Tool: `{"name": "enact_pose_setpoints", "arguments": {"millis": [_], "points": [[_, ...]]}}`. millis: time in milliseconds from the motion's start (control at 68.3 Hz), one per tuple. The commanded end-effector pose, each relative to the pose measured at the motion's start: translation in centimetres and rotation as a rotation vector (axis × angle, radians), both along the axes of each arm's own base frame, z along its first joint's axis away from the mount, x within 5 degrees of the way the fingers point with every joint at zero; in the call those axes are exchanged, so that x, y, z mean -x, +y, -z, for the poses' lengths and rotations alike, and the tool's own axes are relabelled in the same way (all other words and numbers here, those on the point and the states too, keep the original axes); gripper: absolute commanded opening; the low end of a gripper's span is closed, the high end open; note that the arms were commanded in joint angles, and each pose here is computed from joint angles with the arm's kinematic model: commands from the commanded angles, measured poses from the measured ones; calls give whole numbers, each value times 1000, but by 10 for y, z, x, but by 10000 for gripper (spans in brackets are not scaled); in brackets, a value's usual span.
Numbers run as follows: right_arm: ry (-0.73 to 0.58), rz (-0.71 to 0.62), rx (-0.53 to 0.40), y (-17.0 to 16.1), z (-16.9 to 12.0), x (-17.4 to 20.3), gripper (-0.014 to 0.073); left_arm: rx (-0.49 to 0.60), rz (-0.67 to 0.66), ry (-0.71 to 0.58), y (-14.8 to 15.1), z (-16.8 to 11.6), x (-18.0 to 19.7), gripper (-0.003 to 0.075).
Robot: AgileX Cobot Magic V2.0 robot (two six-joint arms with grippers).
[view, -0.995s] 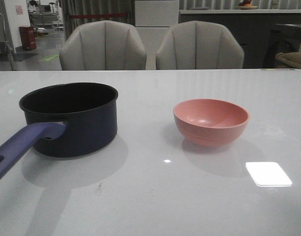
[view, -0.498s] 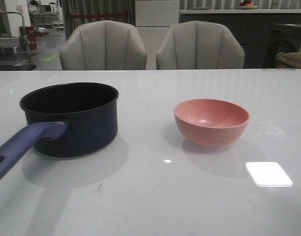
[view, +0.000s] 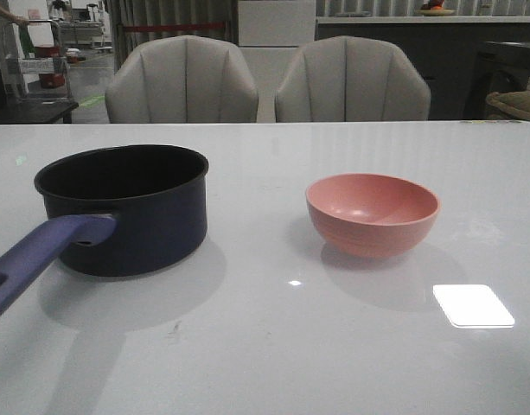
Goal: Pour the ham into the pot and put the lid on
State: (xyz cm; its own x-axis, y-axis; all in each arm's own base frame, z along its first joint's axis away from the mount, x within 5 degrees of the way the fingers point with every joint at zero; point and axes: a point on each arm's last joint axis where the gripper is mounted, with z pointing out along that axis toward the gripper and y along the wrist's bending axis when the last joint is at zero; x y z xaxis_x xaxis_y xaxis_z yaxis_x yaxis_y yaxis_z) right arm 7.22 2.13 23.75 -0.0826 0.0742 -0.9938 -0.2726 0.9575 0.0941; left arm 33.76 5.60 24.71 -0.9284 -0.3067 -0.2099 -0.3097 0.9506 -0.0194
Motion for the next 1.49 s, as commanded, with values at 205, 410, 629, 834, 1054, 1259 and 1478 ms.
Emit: {"name": "enact_pose_setpoints", "arguments": {"millis": [205, 410, 629, 834, 1054, 1259, 1478], "points": [[-100, 28, -16, -2, -17, -1, 153, -5, 15, -31, 6, -20, -23, 625], [-100, 28, -16, -2, -17, -1, 153, 8, 13, 44, 8, -4, -32, 625], [-100, 28, -16, -2, -17, -1, 153, 13, 12, 78, 9, 9, -36, 625], [-100, 28, -16, -2, -17, -1, 153, 12, 12, 72, 10, 17, -42, 625], [-99, 28, -15, -2, -17, -1, 153, 15, 13, 87, 11, 28, -46, 614], [-99, 28, -15, -2, -17, -1, 153, 22, 12, 119, 11, 40, -49, 460], [-99, 28, -15, -2, -17, -1, 153, 11, 14, 89, 13, 33, -54, 288]]}}
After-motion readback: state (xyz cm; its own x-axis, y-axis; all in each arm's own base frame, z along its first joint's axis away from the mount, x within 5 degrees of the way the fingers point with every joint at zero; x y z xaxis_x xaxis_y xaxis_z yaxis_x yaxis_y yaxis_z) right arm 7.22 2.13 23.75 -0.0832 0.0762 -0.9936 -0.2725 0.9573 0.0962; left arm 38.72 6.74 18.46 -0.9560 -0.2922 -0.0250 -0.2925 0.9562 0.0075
